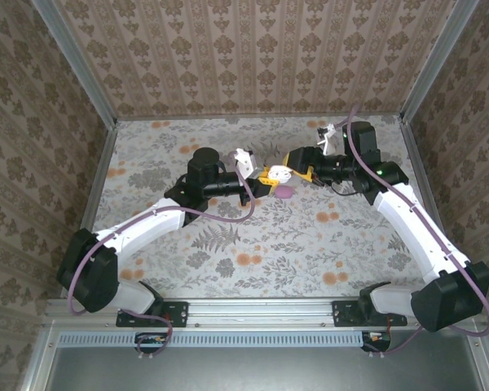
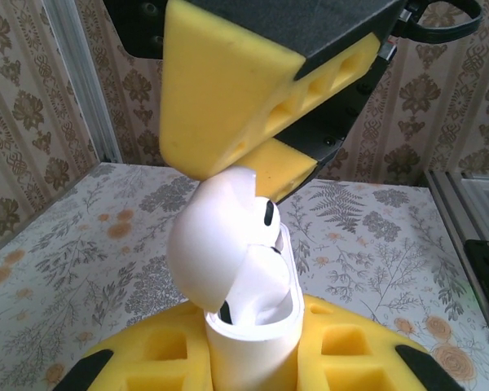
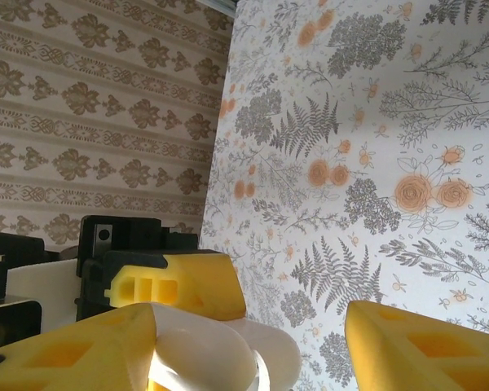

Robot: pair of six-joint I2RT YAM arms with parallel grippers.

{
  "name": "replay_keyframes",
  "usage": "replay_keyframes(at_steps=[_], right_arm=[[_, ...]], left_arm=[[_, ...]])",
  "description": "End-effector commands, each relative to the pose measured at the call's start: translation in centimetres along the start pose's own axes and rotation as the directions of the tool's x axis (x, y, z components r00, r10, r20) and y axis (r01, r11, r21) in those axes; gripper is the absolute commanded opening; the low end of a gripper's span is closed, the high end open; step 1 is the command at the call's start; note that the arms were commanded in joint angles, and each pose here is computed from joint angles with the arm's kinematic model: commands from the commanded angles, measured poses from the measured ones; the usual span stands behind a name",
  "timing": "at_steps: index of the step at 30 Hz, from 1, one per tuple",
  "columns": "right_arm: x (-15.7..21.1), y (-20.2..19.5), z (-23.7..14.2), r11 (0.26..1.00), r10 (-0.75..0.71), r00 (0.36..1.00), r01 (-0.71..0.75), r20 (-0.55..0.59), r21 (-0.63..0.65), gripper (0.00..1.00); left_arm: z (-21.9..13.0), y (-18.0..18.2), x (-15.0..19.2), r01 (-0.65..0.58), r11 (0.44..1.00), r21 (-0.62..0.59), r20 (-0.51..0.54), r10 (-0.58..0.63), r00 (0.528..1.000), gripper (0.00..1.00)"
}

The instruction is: Insert wireless bluetooth earbuds into charging case

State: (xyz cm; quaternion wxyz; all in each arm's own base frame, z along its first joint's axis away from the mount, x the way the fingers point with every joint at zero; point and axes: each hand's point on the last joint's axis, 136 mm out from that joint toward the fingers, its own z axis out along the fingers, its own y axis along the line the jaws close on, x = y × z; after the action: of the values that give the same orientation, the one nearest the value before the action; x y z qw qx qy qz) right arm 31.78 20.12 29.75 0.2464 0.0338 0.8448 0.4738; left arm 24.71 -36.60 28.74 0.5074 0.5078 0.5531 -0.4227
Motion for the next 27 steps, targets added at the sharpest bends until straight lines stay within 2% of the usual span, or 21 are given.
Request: replay_keyframes(at_steps=[1,9,14,20,24,27], right_arm=[[1.7,-0.1,-0.3,1.0,0.002,0.999,-0.002,-0.047,-0.004,0.65],[1.7,-0.1,-0.8,1.0,-0.012,1.0,0.012,-0.026,0.009,0.65],[-0.2,-1.9,-2.8,0.99,-0.052,0.991,0.035,0.123,0.134,0.71],[-2.2,-6.7,-6.4,0.936,-0.067,0.933,-0.064,0.354,0.345,0.74],[-2.4,-8.2,-7.2,0.929,-0.044,0.91,-0.115,0.412,0.353,0.76],[-2.4,-9.1,-7.0,0.926,-0.023,0.905,-0.14,0.424,0.35,0.73]], left_arm=[[0.0,0.2,-2.5,-0.047,0.999,-0.011,0.051,0.047,0.998,0.12],[0.1,0.4,-2.5,-0.042,0.999,-0.022,0.049,0.043,0.998,0.12],[0.1,0.7,-1.4,-0.011,0.999,-0.037,0.009,0.011,1.0,0.12],[-0.5,2.7,0.8,0.186,0.974,-0.132,-0.04,-0.192,0.981,0.13],[-1.0,3.4,2.1,0.29,0.94,-0.179,-0.076,-0.308,0.948,0.13],[-1.3,3.7,3.5,0.378,0.901,-0.212,-0.107,-0.406,0.908,0.13]])
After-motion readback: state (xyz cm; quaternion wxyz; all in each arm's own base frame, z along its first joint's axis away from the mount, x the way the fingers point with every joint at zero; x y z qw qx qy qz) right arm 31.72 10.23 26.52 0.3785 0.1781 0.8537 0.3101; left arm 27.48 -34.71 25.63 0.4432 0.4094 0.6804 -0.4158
